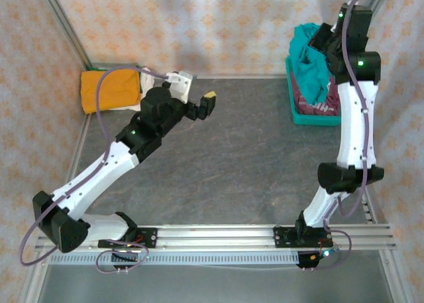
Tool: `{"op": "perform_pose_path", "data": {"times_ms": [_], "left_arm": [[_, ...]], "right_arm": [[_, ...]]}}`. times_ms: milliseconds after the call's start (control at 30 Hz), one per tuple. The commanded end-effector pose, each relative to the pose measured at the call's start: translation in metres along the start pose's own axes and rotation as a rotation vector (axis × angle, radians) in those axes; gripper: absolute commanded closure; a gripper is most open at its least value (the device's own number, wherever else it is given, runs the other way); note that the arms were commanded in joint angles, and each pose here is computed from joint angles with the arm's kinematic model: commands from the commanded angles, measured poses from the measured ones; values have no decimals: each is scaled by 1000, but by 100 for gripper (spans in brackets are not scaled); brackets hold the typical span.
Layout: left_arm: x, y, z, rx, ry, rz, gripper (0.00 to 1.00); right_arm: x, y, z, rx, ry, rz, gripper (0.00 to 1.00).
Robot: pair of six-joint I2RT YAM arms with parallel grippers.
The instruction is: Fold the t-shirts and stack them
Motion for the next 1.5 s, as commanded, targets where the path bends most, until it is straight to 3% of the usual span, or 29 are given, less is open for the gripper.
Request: {"op": "perform_pose_path", "data": {"times_ms": [0, 167, 233, 333, 433, 533, 600, 667, 767, 967, 1267, 1400, 1467], "left_arm": [[9, -6, -21, 6, 29, 18, 0], [5, -22, -54, -35, -46, -35, 0], [7, -37, -63, -28, -54, -31, 0], [15, -58, -69, 3, -30, -30, 0], [30, -89, -60, 93, 24, -37, 0], [39, -119, -44, 150, 44, -51, 0], [35, -138, -31, 222, 24, -42, 0], [25, -154, -22, 293, 3, -6, 1], [-9, -183, -13, 383, -78, 77, 6], [-63, -241, 15, 470, -230, 3, 10], [-116, -273, 82, 511, -336, -5, 21], [-132, -281, 103, 533, -385, -39, 41], [-129, -293, 108, 561, -363, -26, 59]], "right_arm": [[31, 10, -55, -57, 86, -72, 100], [85, -24, -96, -83, 296, -31, 100], [93, -49, -95, -119, 353, 79, 100], [100, -101, -73, -114, 429, 248, 100], [112, -169, -19, 41, 421, 303, 100], [112, -235, 37, 273, 269, 201, 73], [97, -261, 60, 330, 153, 134, 52], [79, -272, 68, 344, 93, 105, 41], [50, -279, 63, 339, 30, 77, 40], [16, -337, 53, 498, 6, 46, 42], [9, -425, 61, 764, 31, 39, 43], [5, -449, 63, 841, 35, 21, 50], [3, -456, 63, 863, 37, 21, 60]]}}
Point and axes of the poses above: each hand's point on the last joint's axis, 136 mm out from that joint toward the fingers, its own z axis out along the fingers, its own x axis along the line the jaws close on, y = z × x, the point moved 2 cm from there along -z, back along the fingers, and after that the axes turned 4 degrees about -z, right-handed, at the moved point
